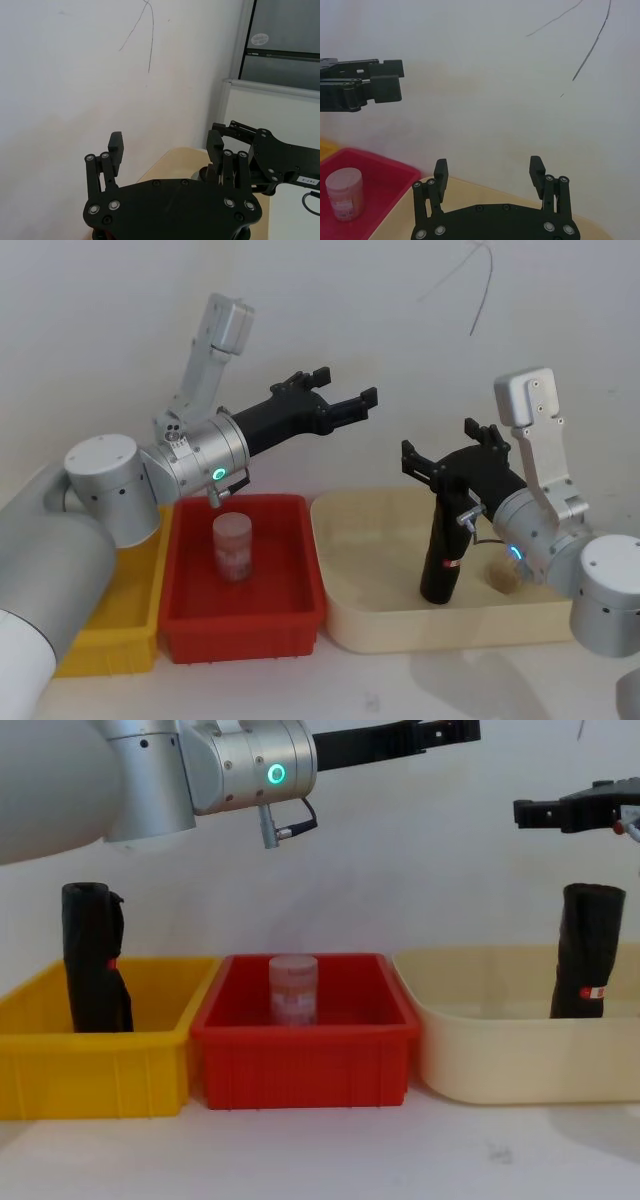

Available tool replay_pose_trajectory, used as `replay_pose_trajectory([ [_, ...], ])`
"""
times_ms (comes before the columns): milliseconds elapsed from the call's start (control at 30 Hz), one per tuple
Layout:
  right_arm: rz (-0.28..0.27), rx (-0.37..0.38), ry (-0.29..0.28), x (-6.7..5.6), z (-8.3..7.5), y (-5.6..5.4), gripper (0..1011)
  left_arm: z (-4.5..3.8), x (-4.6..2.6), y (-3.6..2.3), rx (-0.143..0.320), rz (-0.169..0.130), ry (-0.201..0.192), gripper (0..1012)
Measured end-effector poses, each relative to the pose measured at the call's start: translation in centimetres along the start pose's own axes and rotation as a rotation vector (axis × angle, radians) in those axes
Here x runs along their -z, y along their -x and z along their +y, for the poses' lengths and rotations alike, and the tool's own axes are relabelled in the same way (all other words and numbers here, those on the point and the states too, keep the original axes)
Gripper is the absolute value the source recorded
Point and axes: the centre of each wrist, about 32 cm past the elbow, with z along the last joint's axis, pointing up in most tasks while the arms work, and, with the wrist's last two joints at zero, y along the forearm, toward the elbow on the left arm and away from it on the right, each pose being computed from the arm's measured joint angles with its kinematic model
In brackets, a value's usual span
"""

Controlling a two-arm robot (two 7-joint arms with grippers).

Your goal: Pick up the garbage bag with the one hand and transfer it to the other hand.

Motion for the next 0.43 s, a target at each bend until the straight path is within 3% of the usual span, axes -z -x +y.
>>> replay_pose_trajectory([
  [433, 0.002, -0.006, -0.004, -0.12, -0.11, -0.02, 1001, 0.00, 0.00, 0.00, 0.000, 0.000, 0.000, 1001],
])
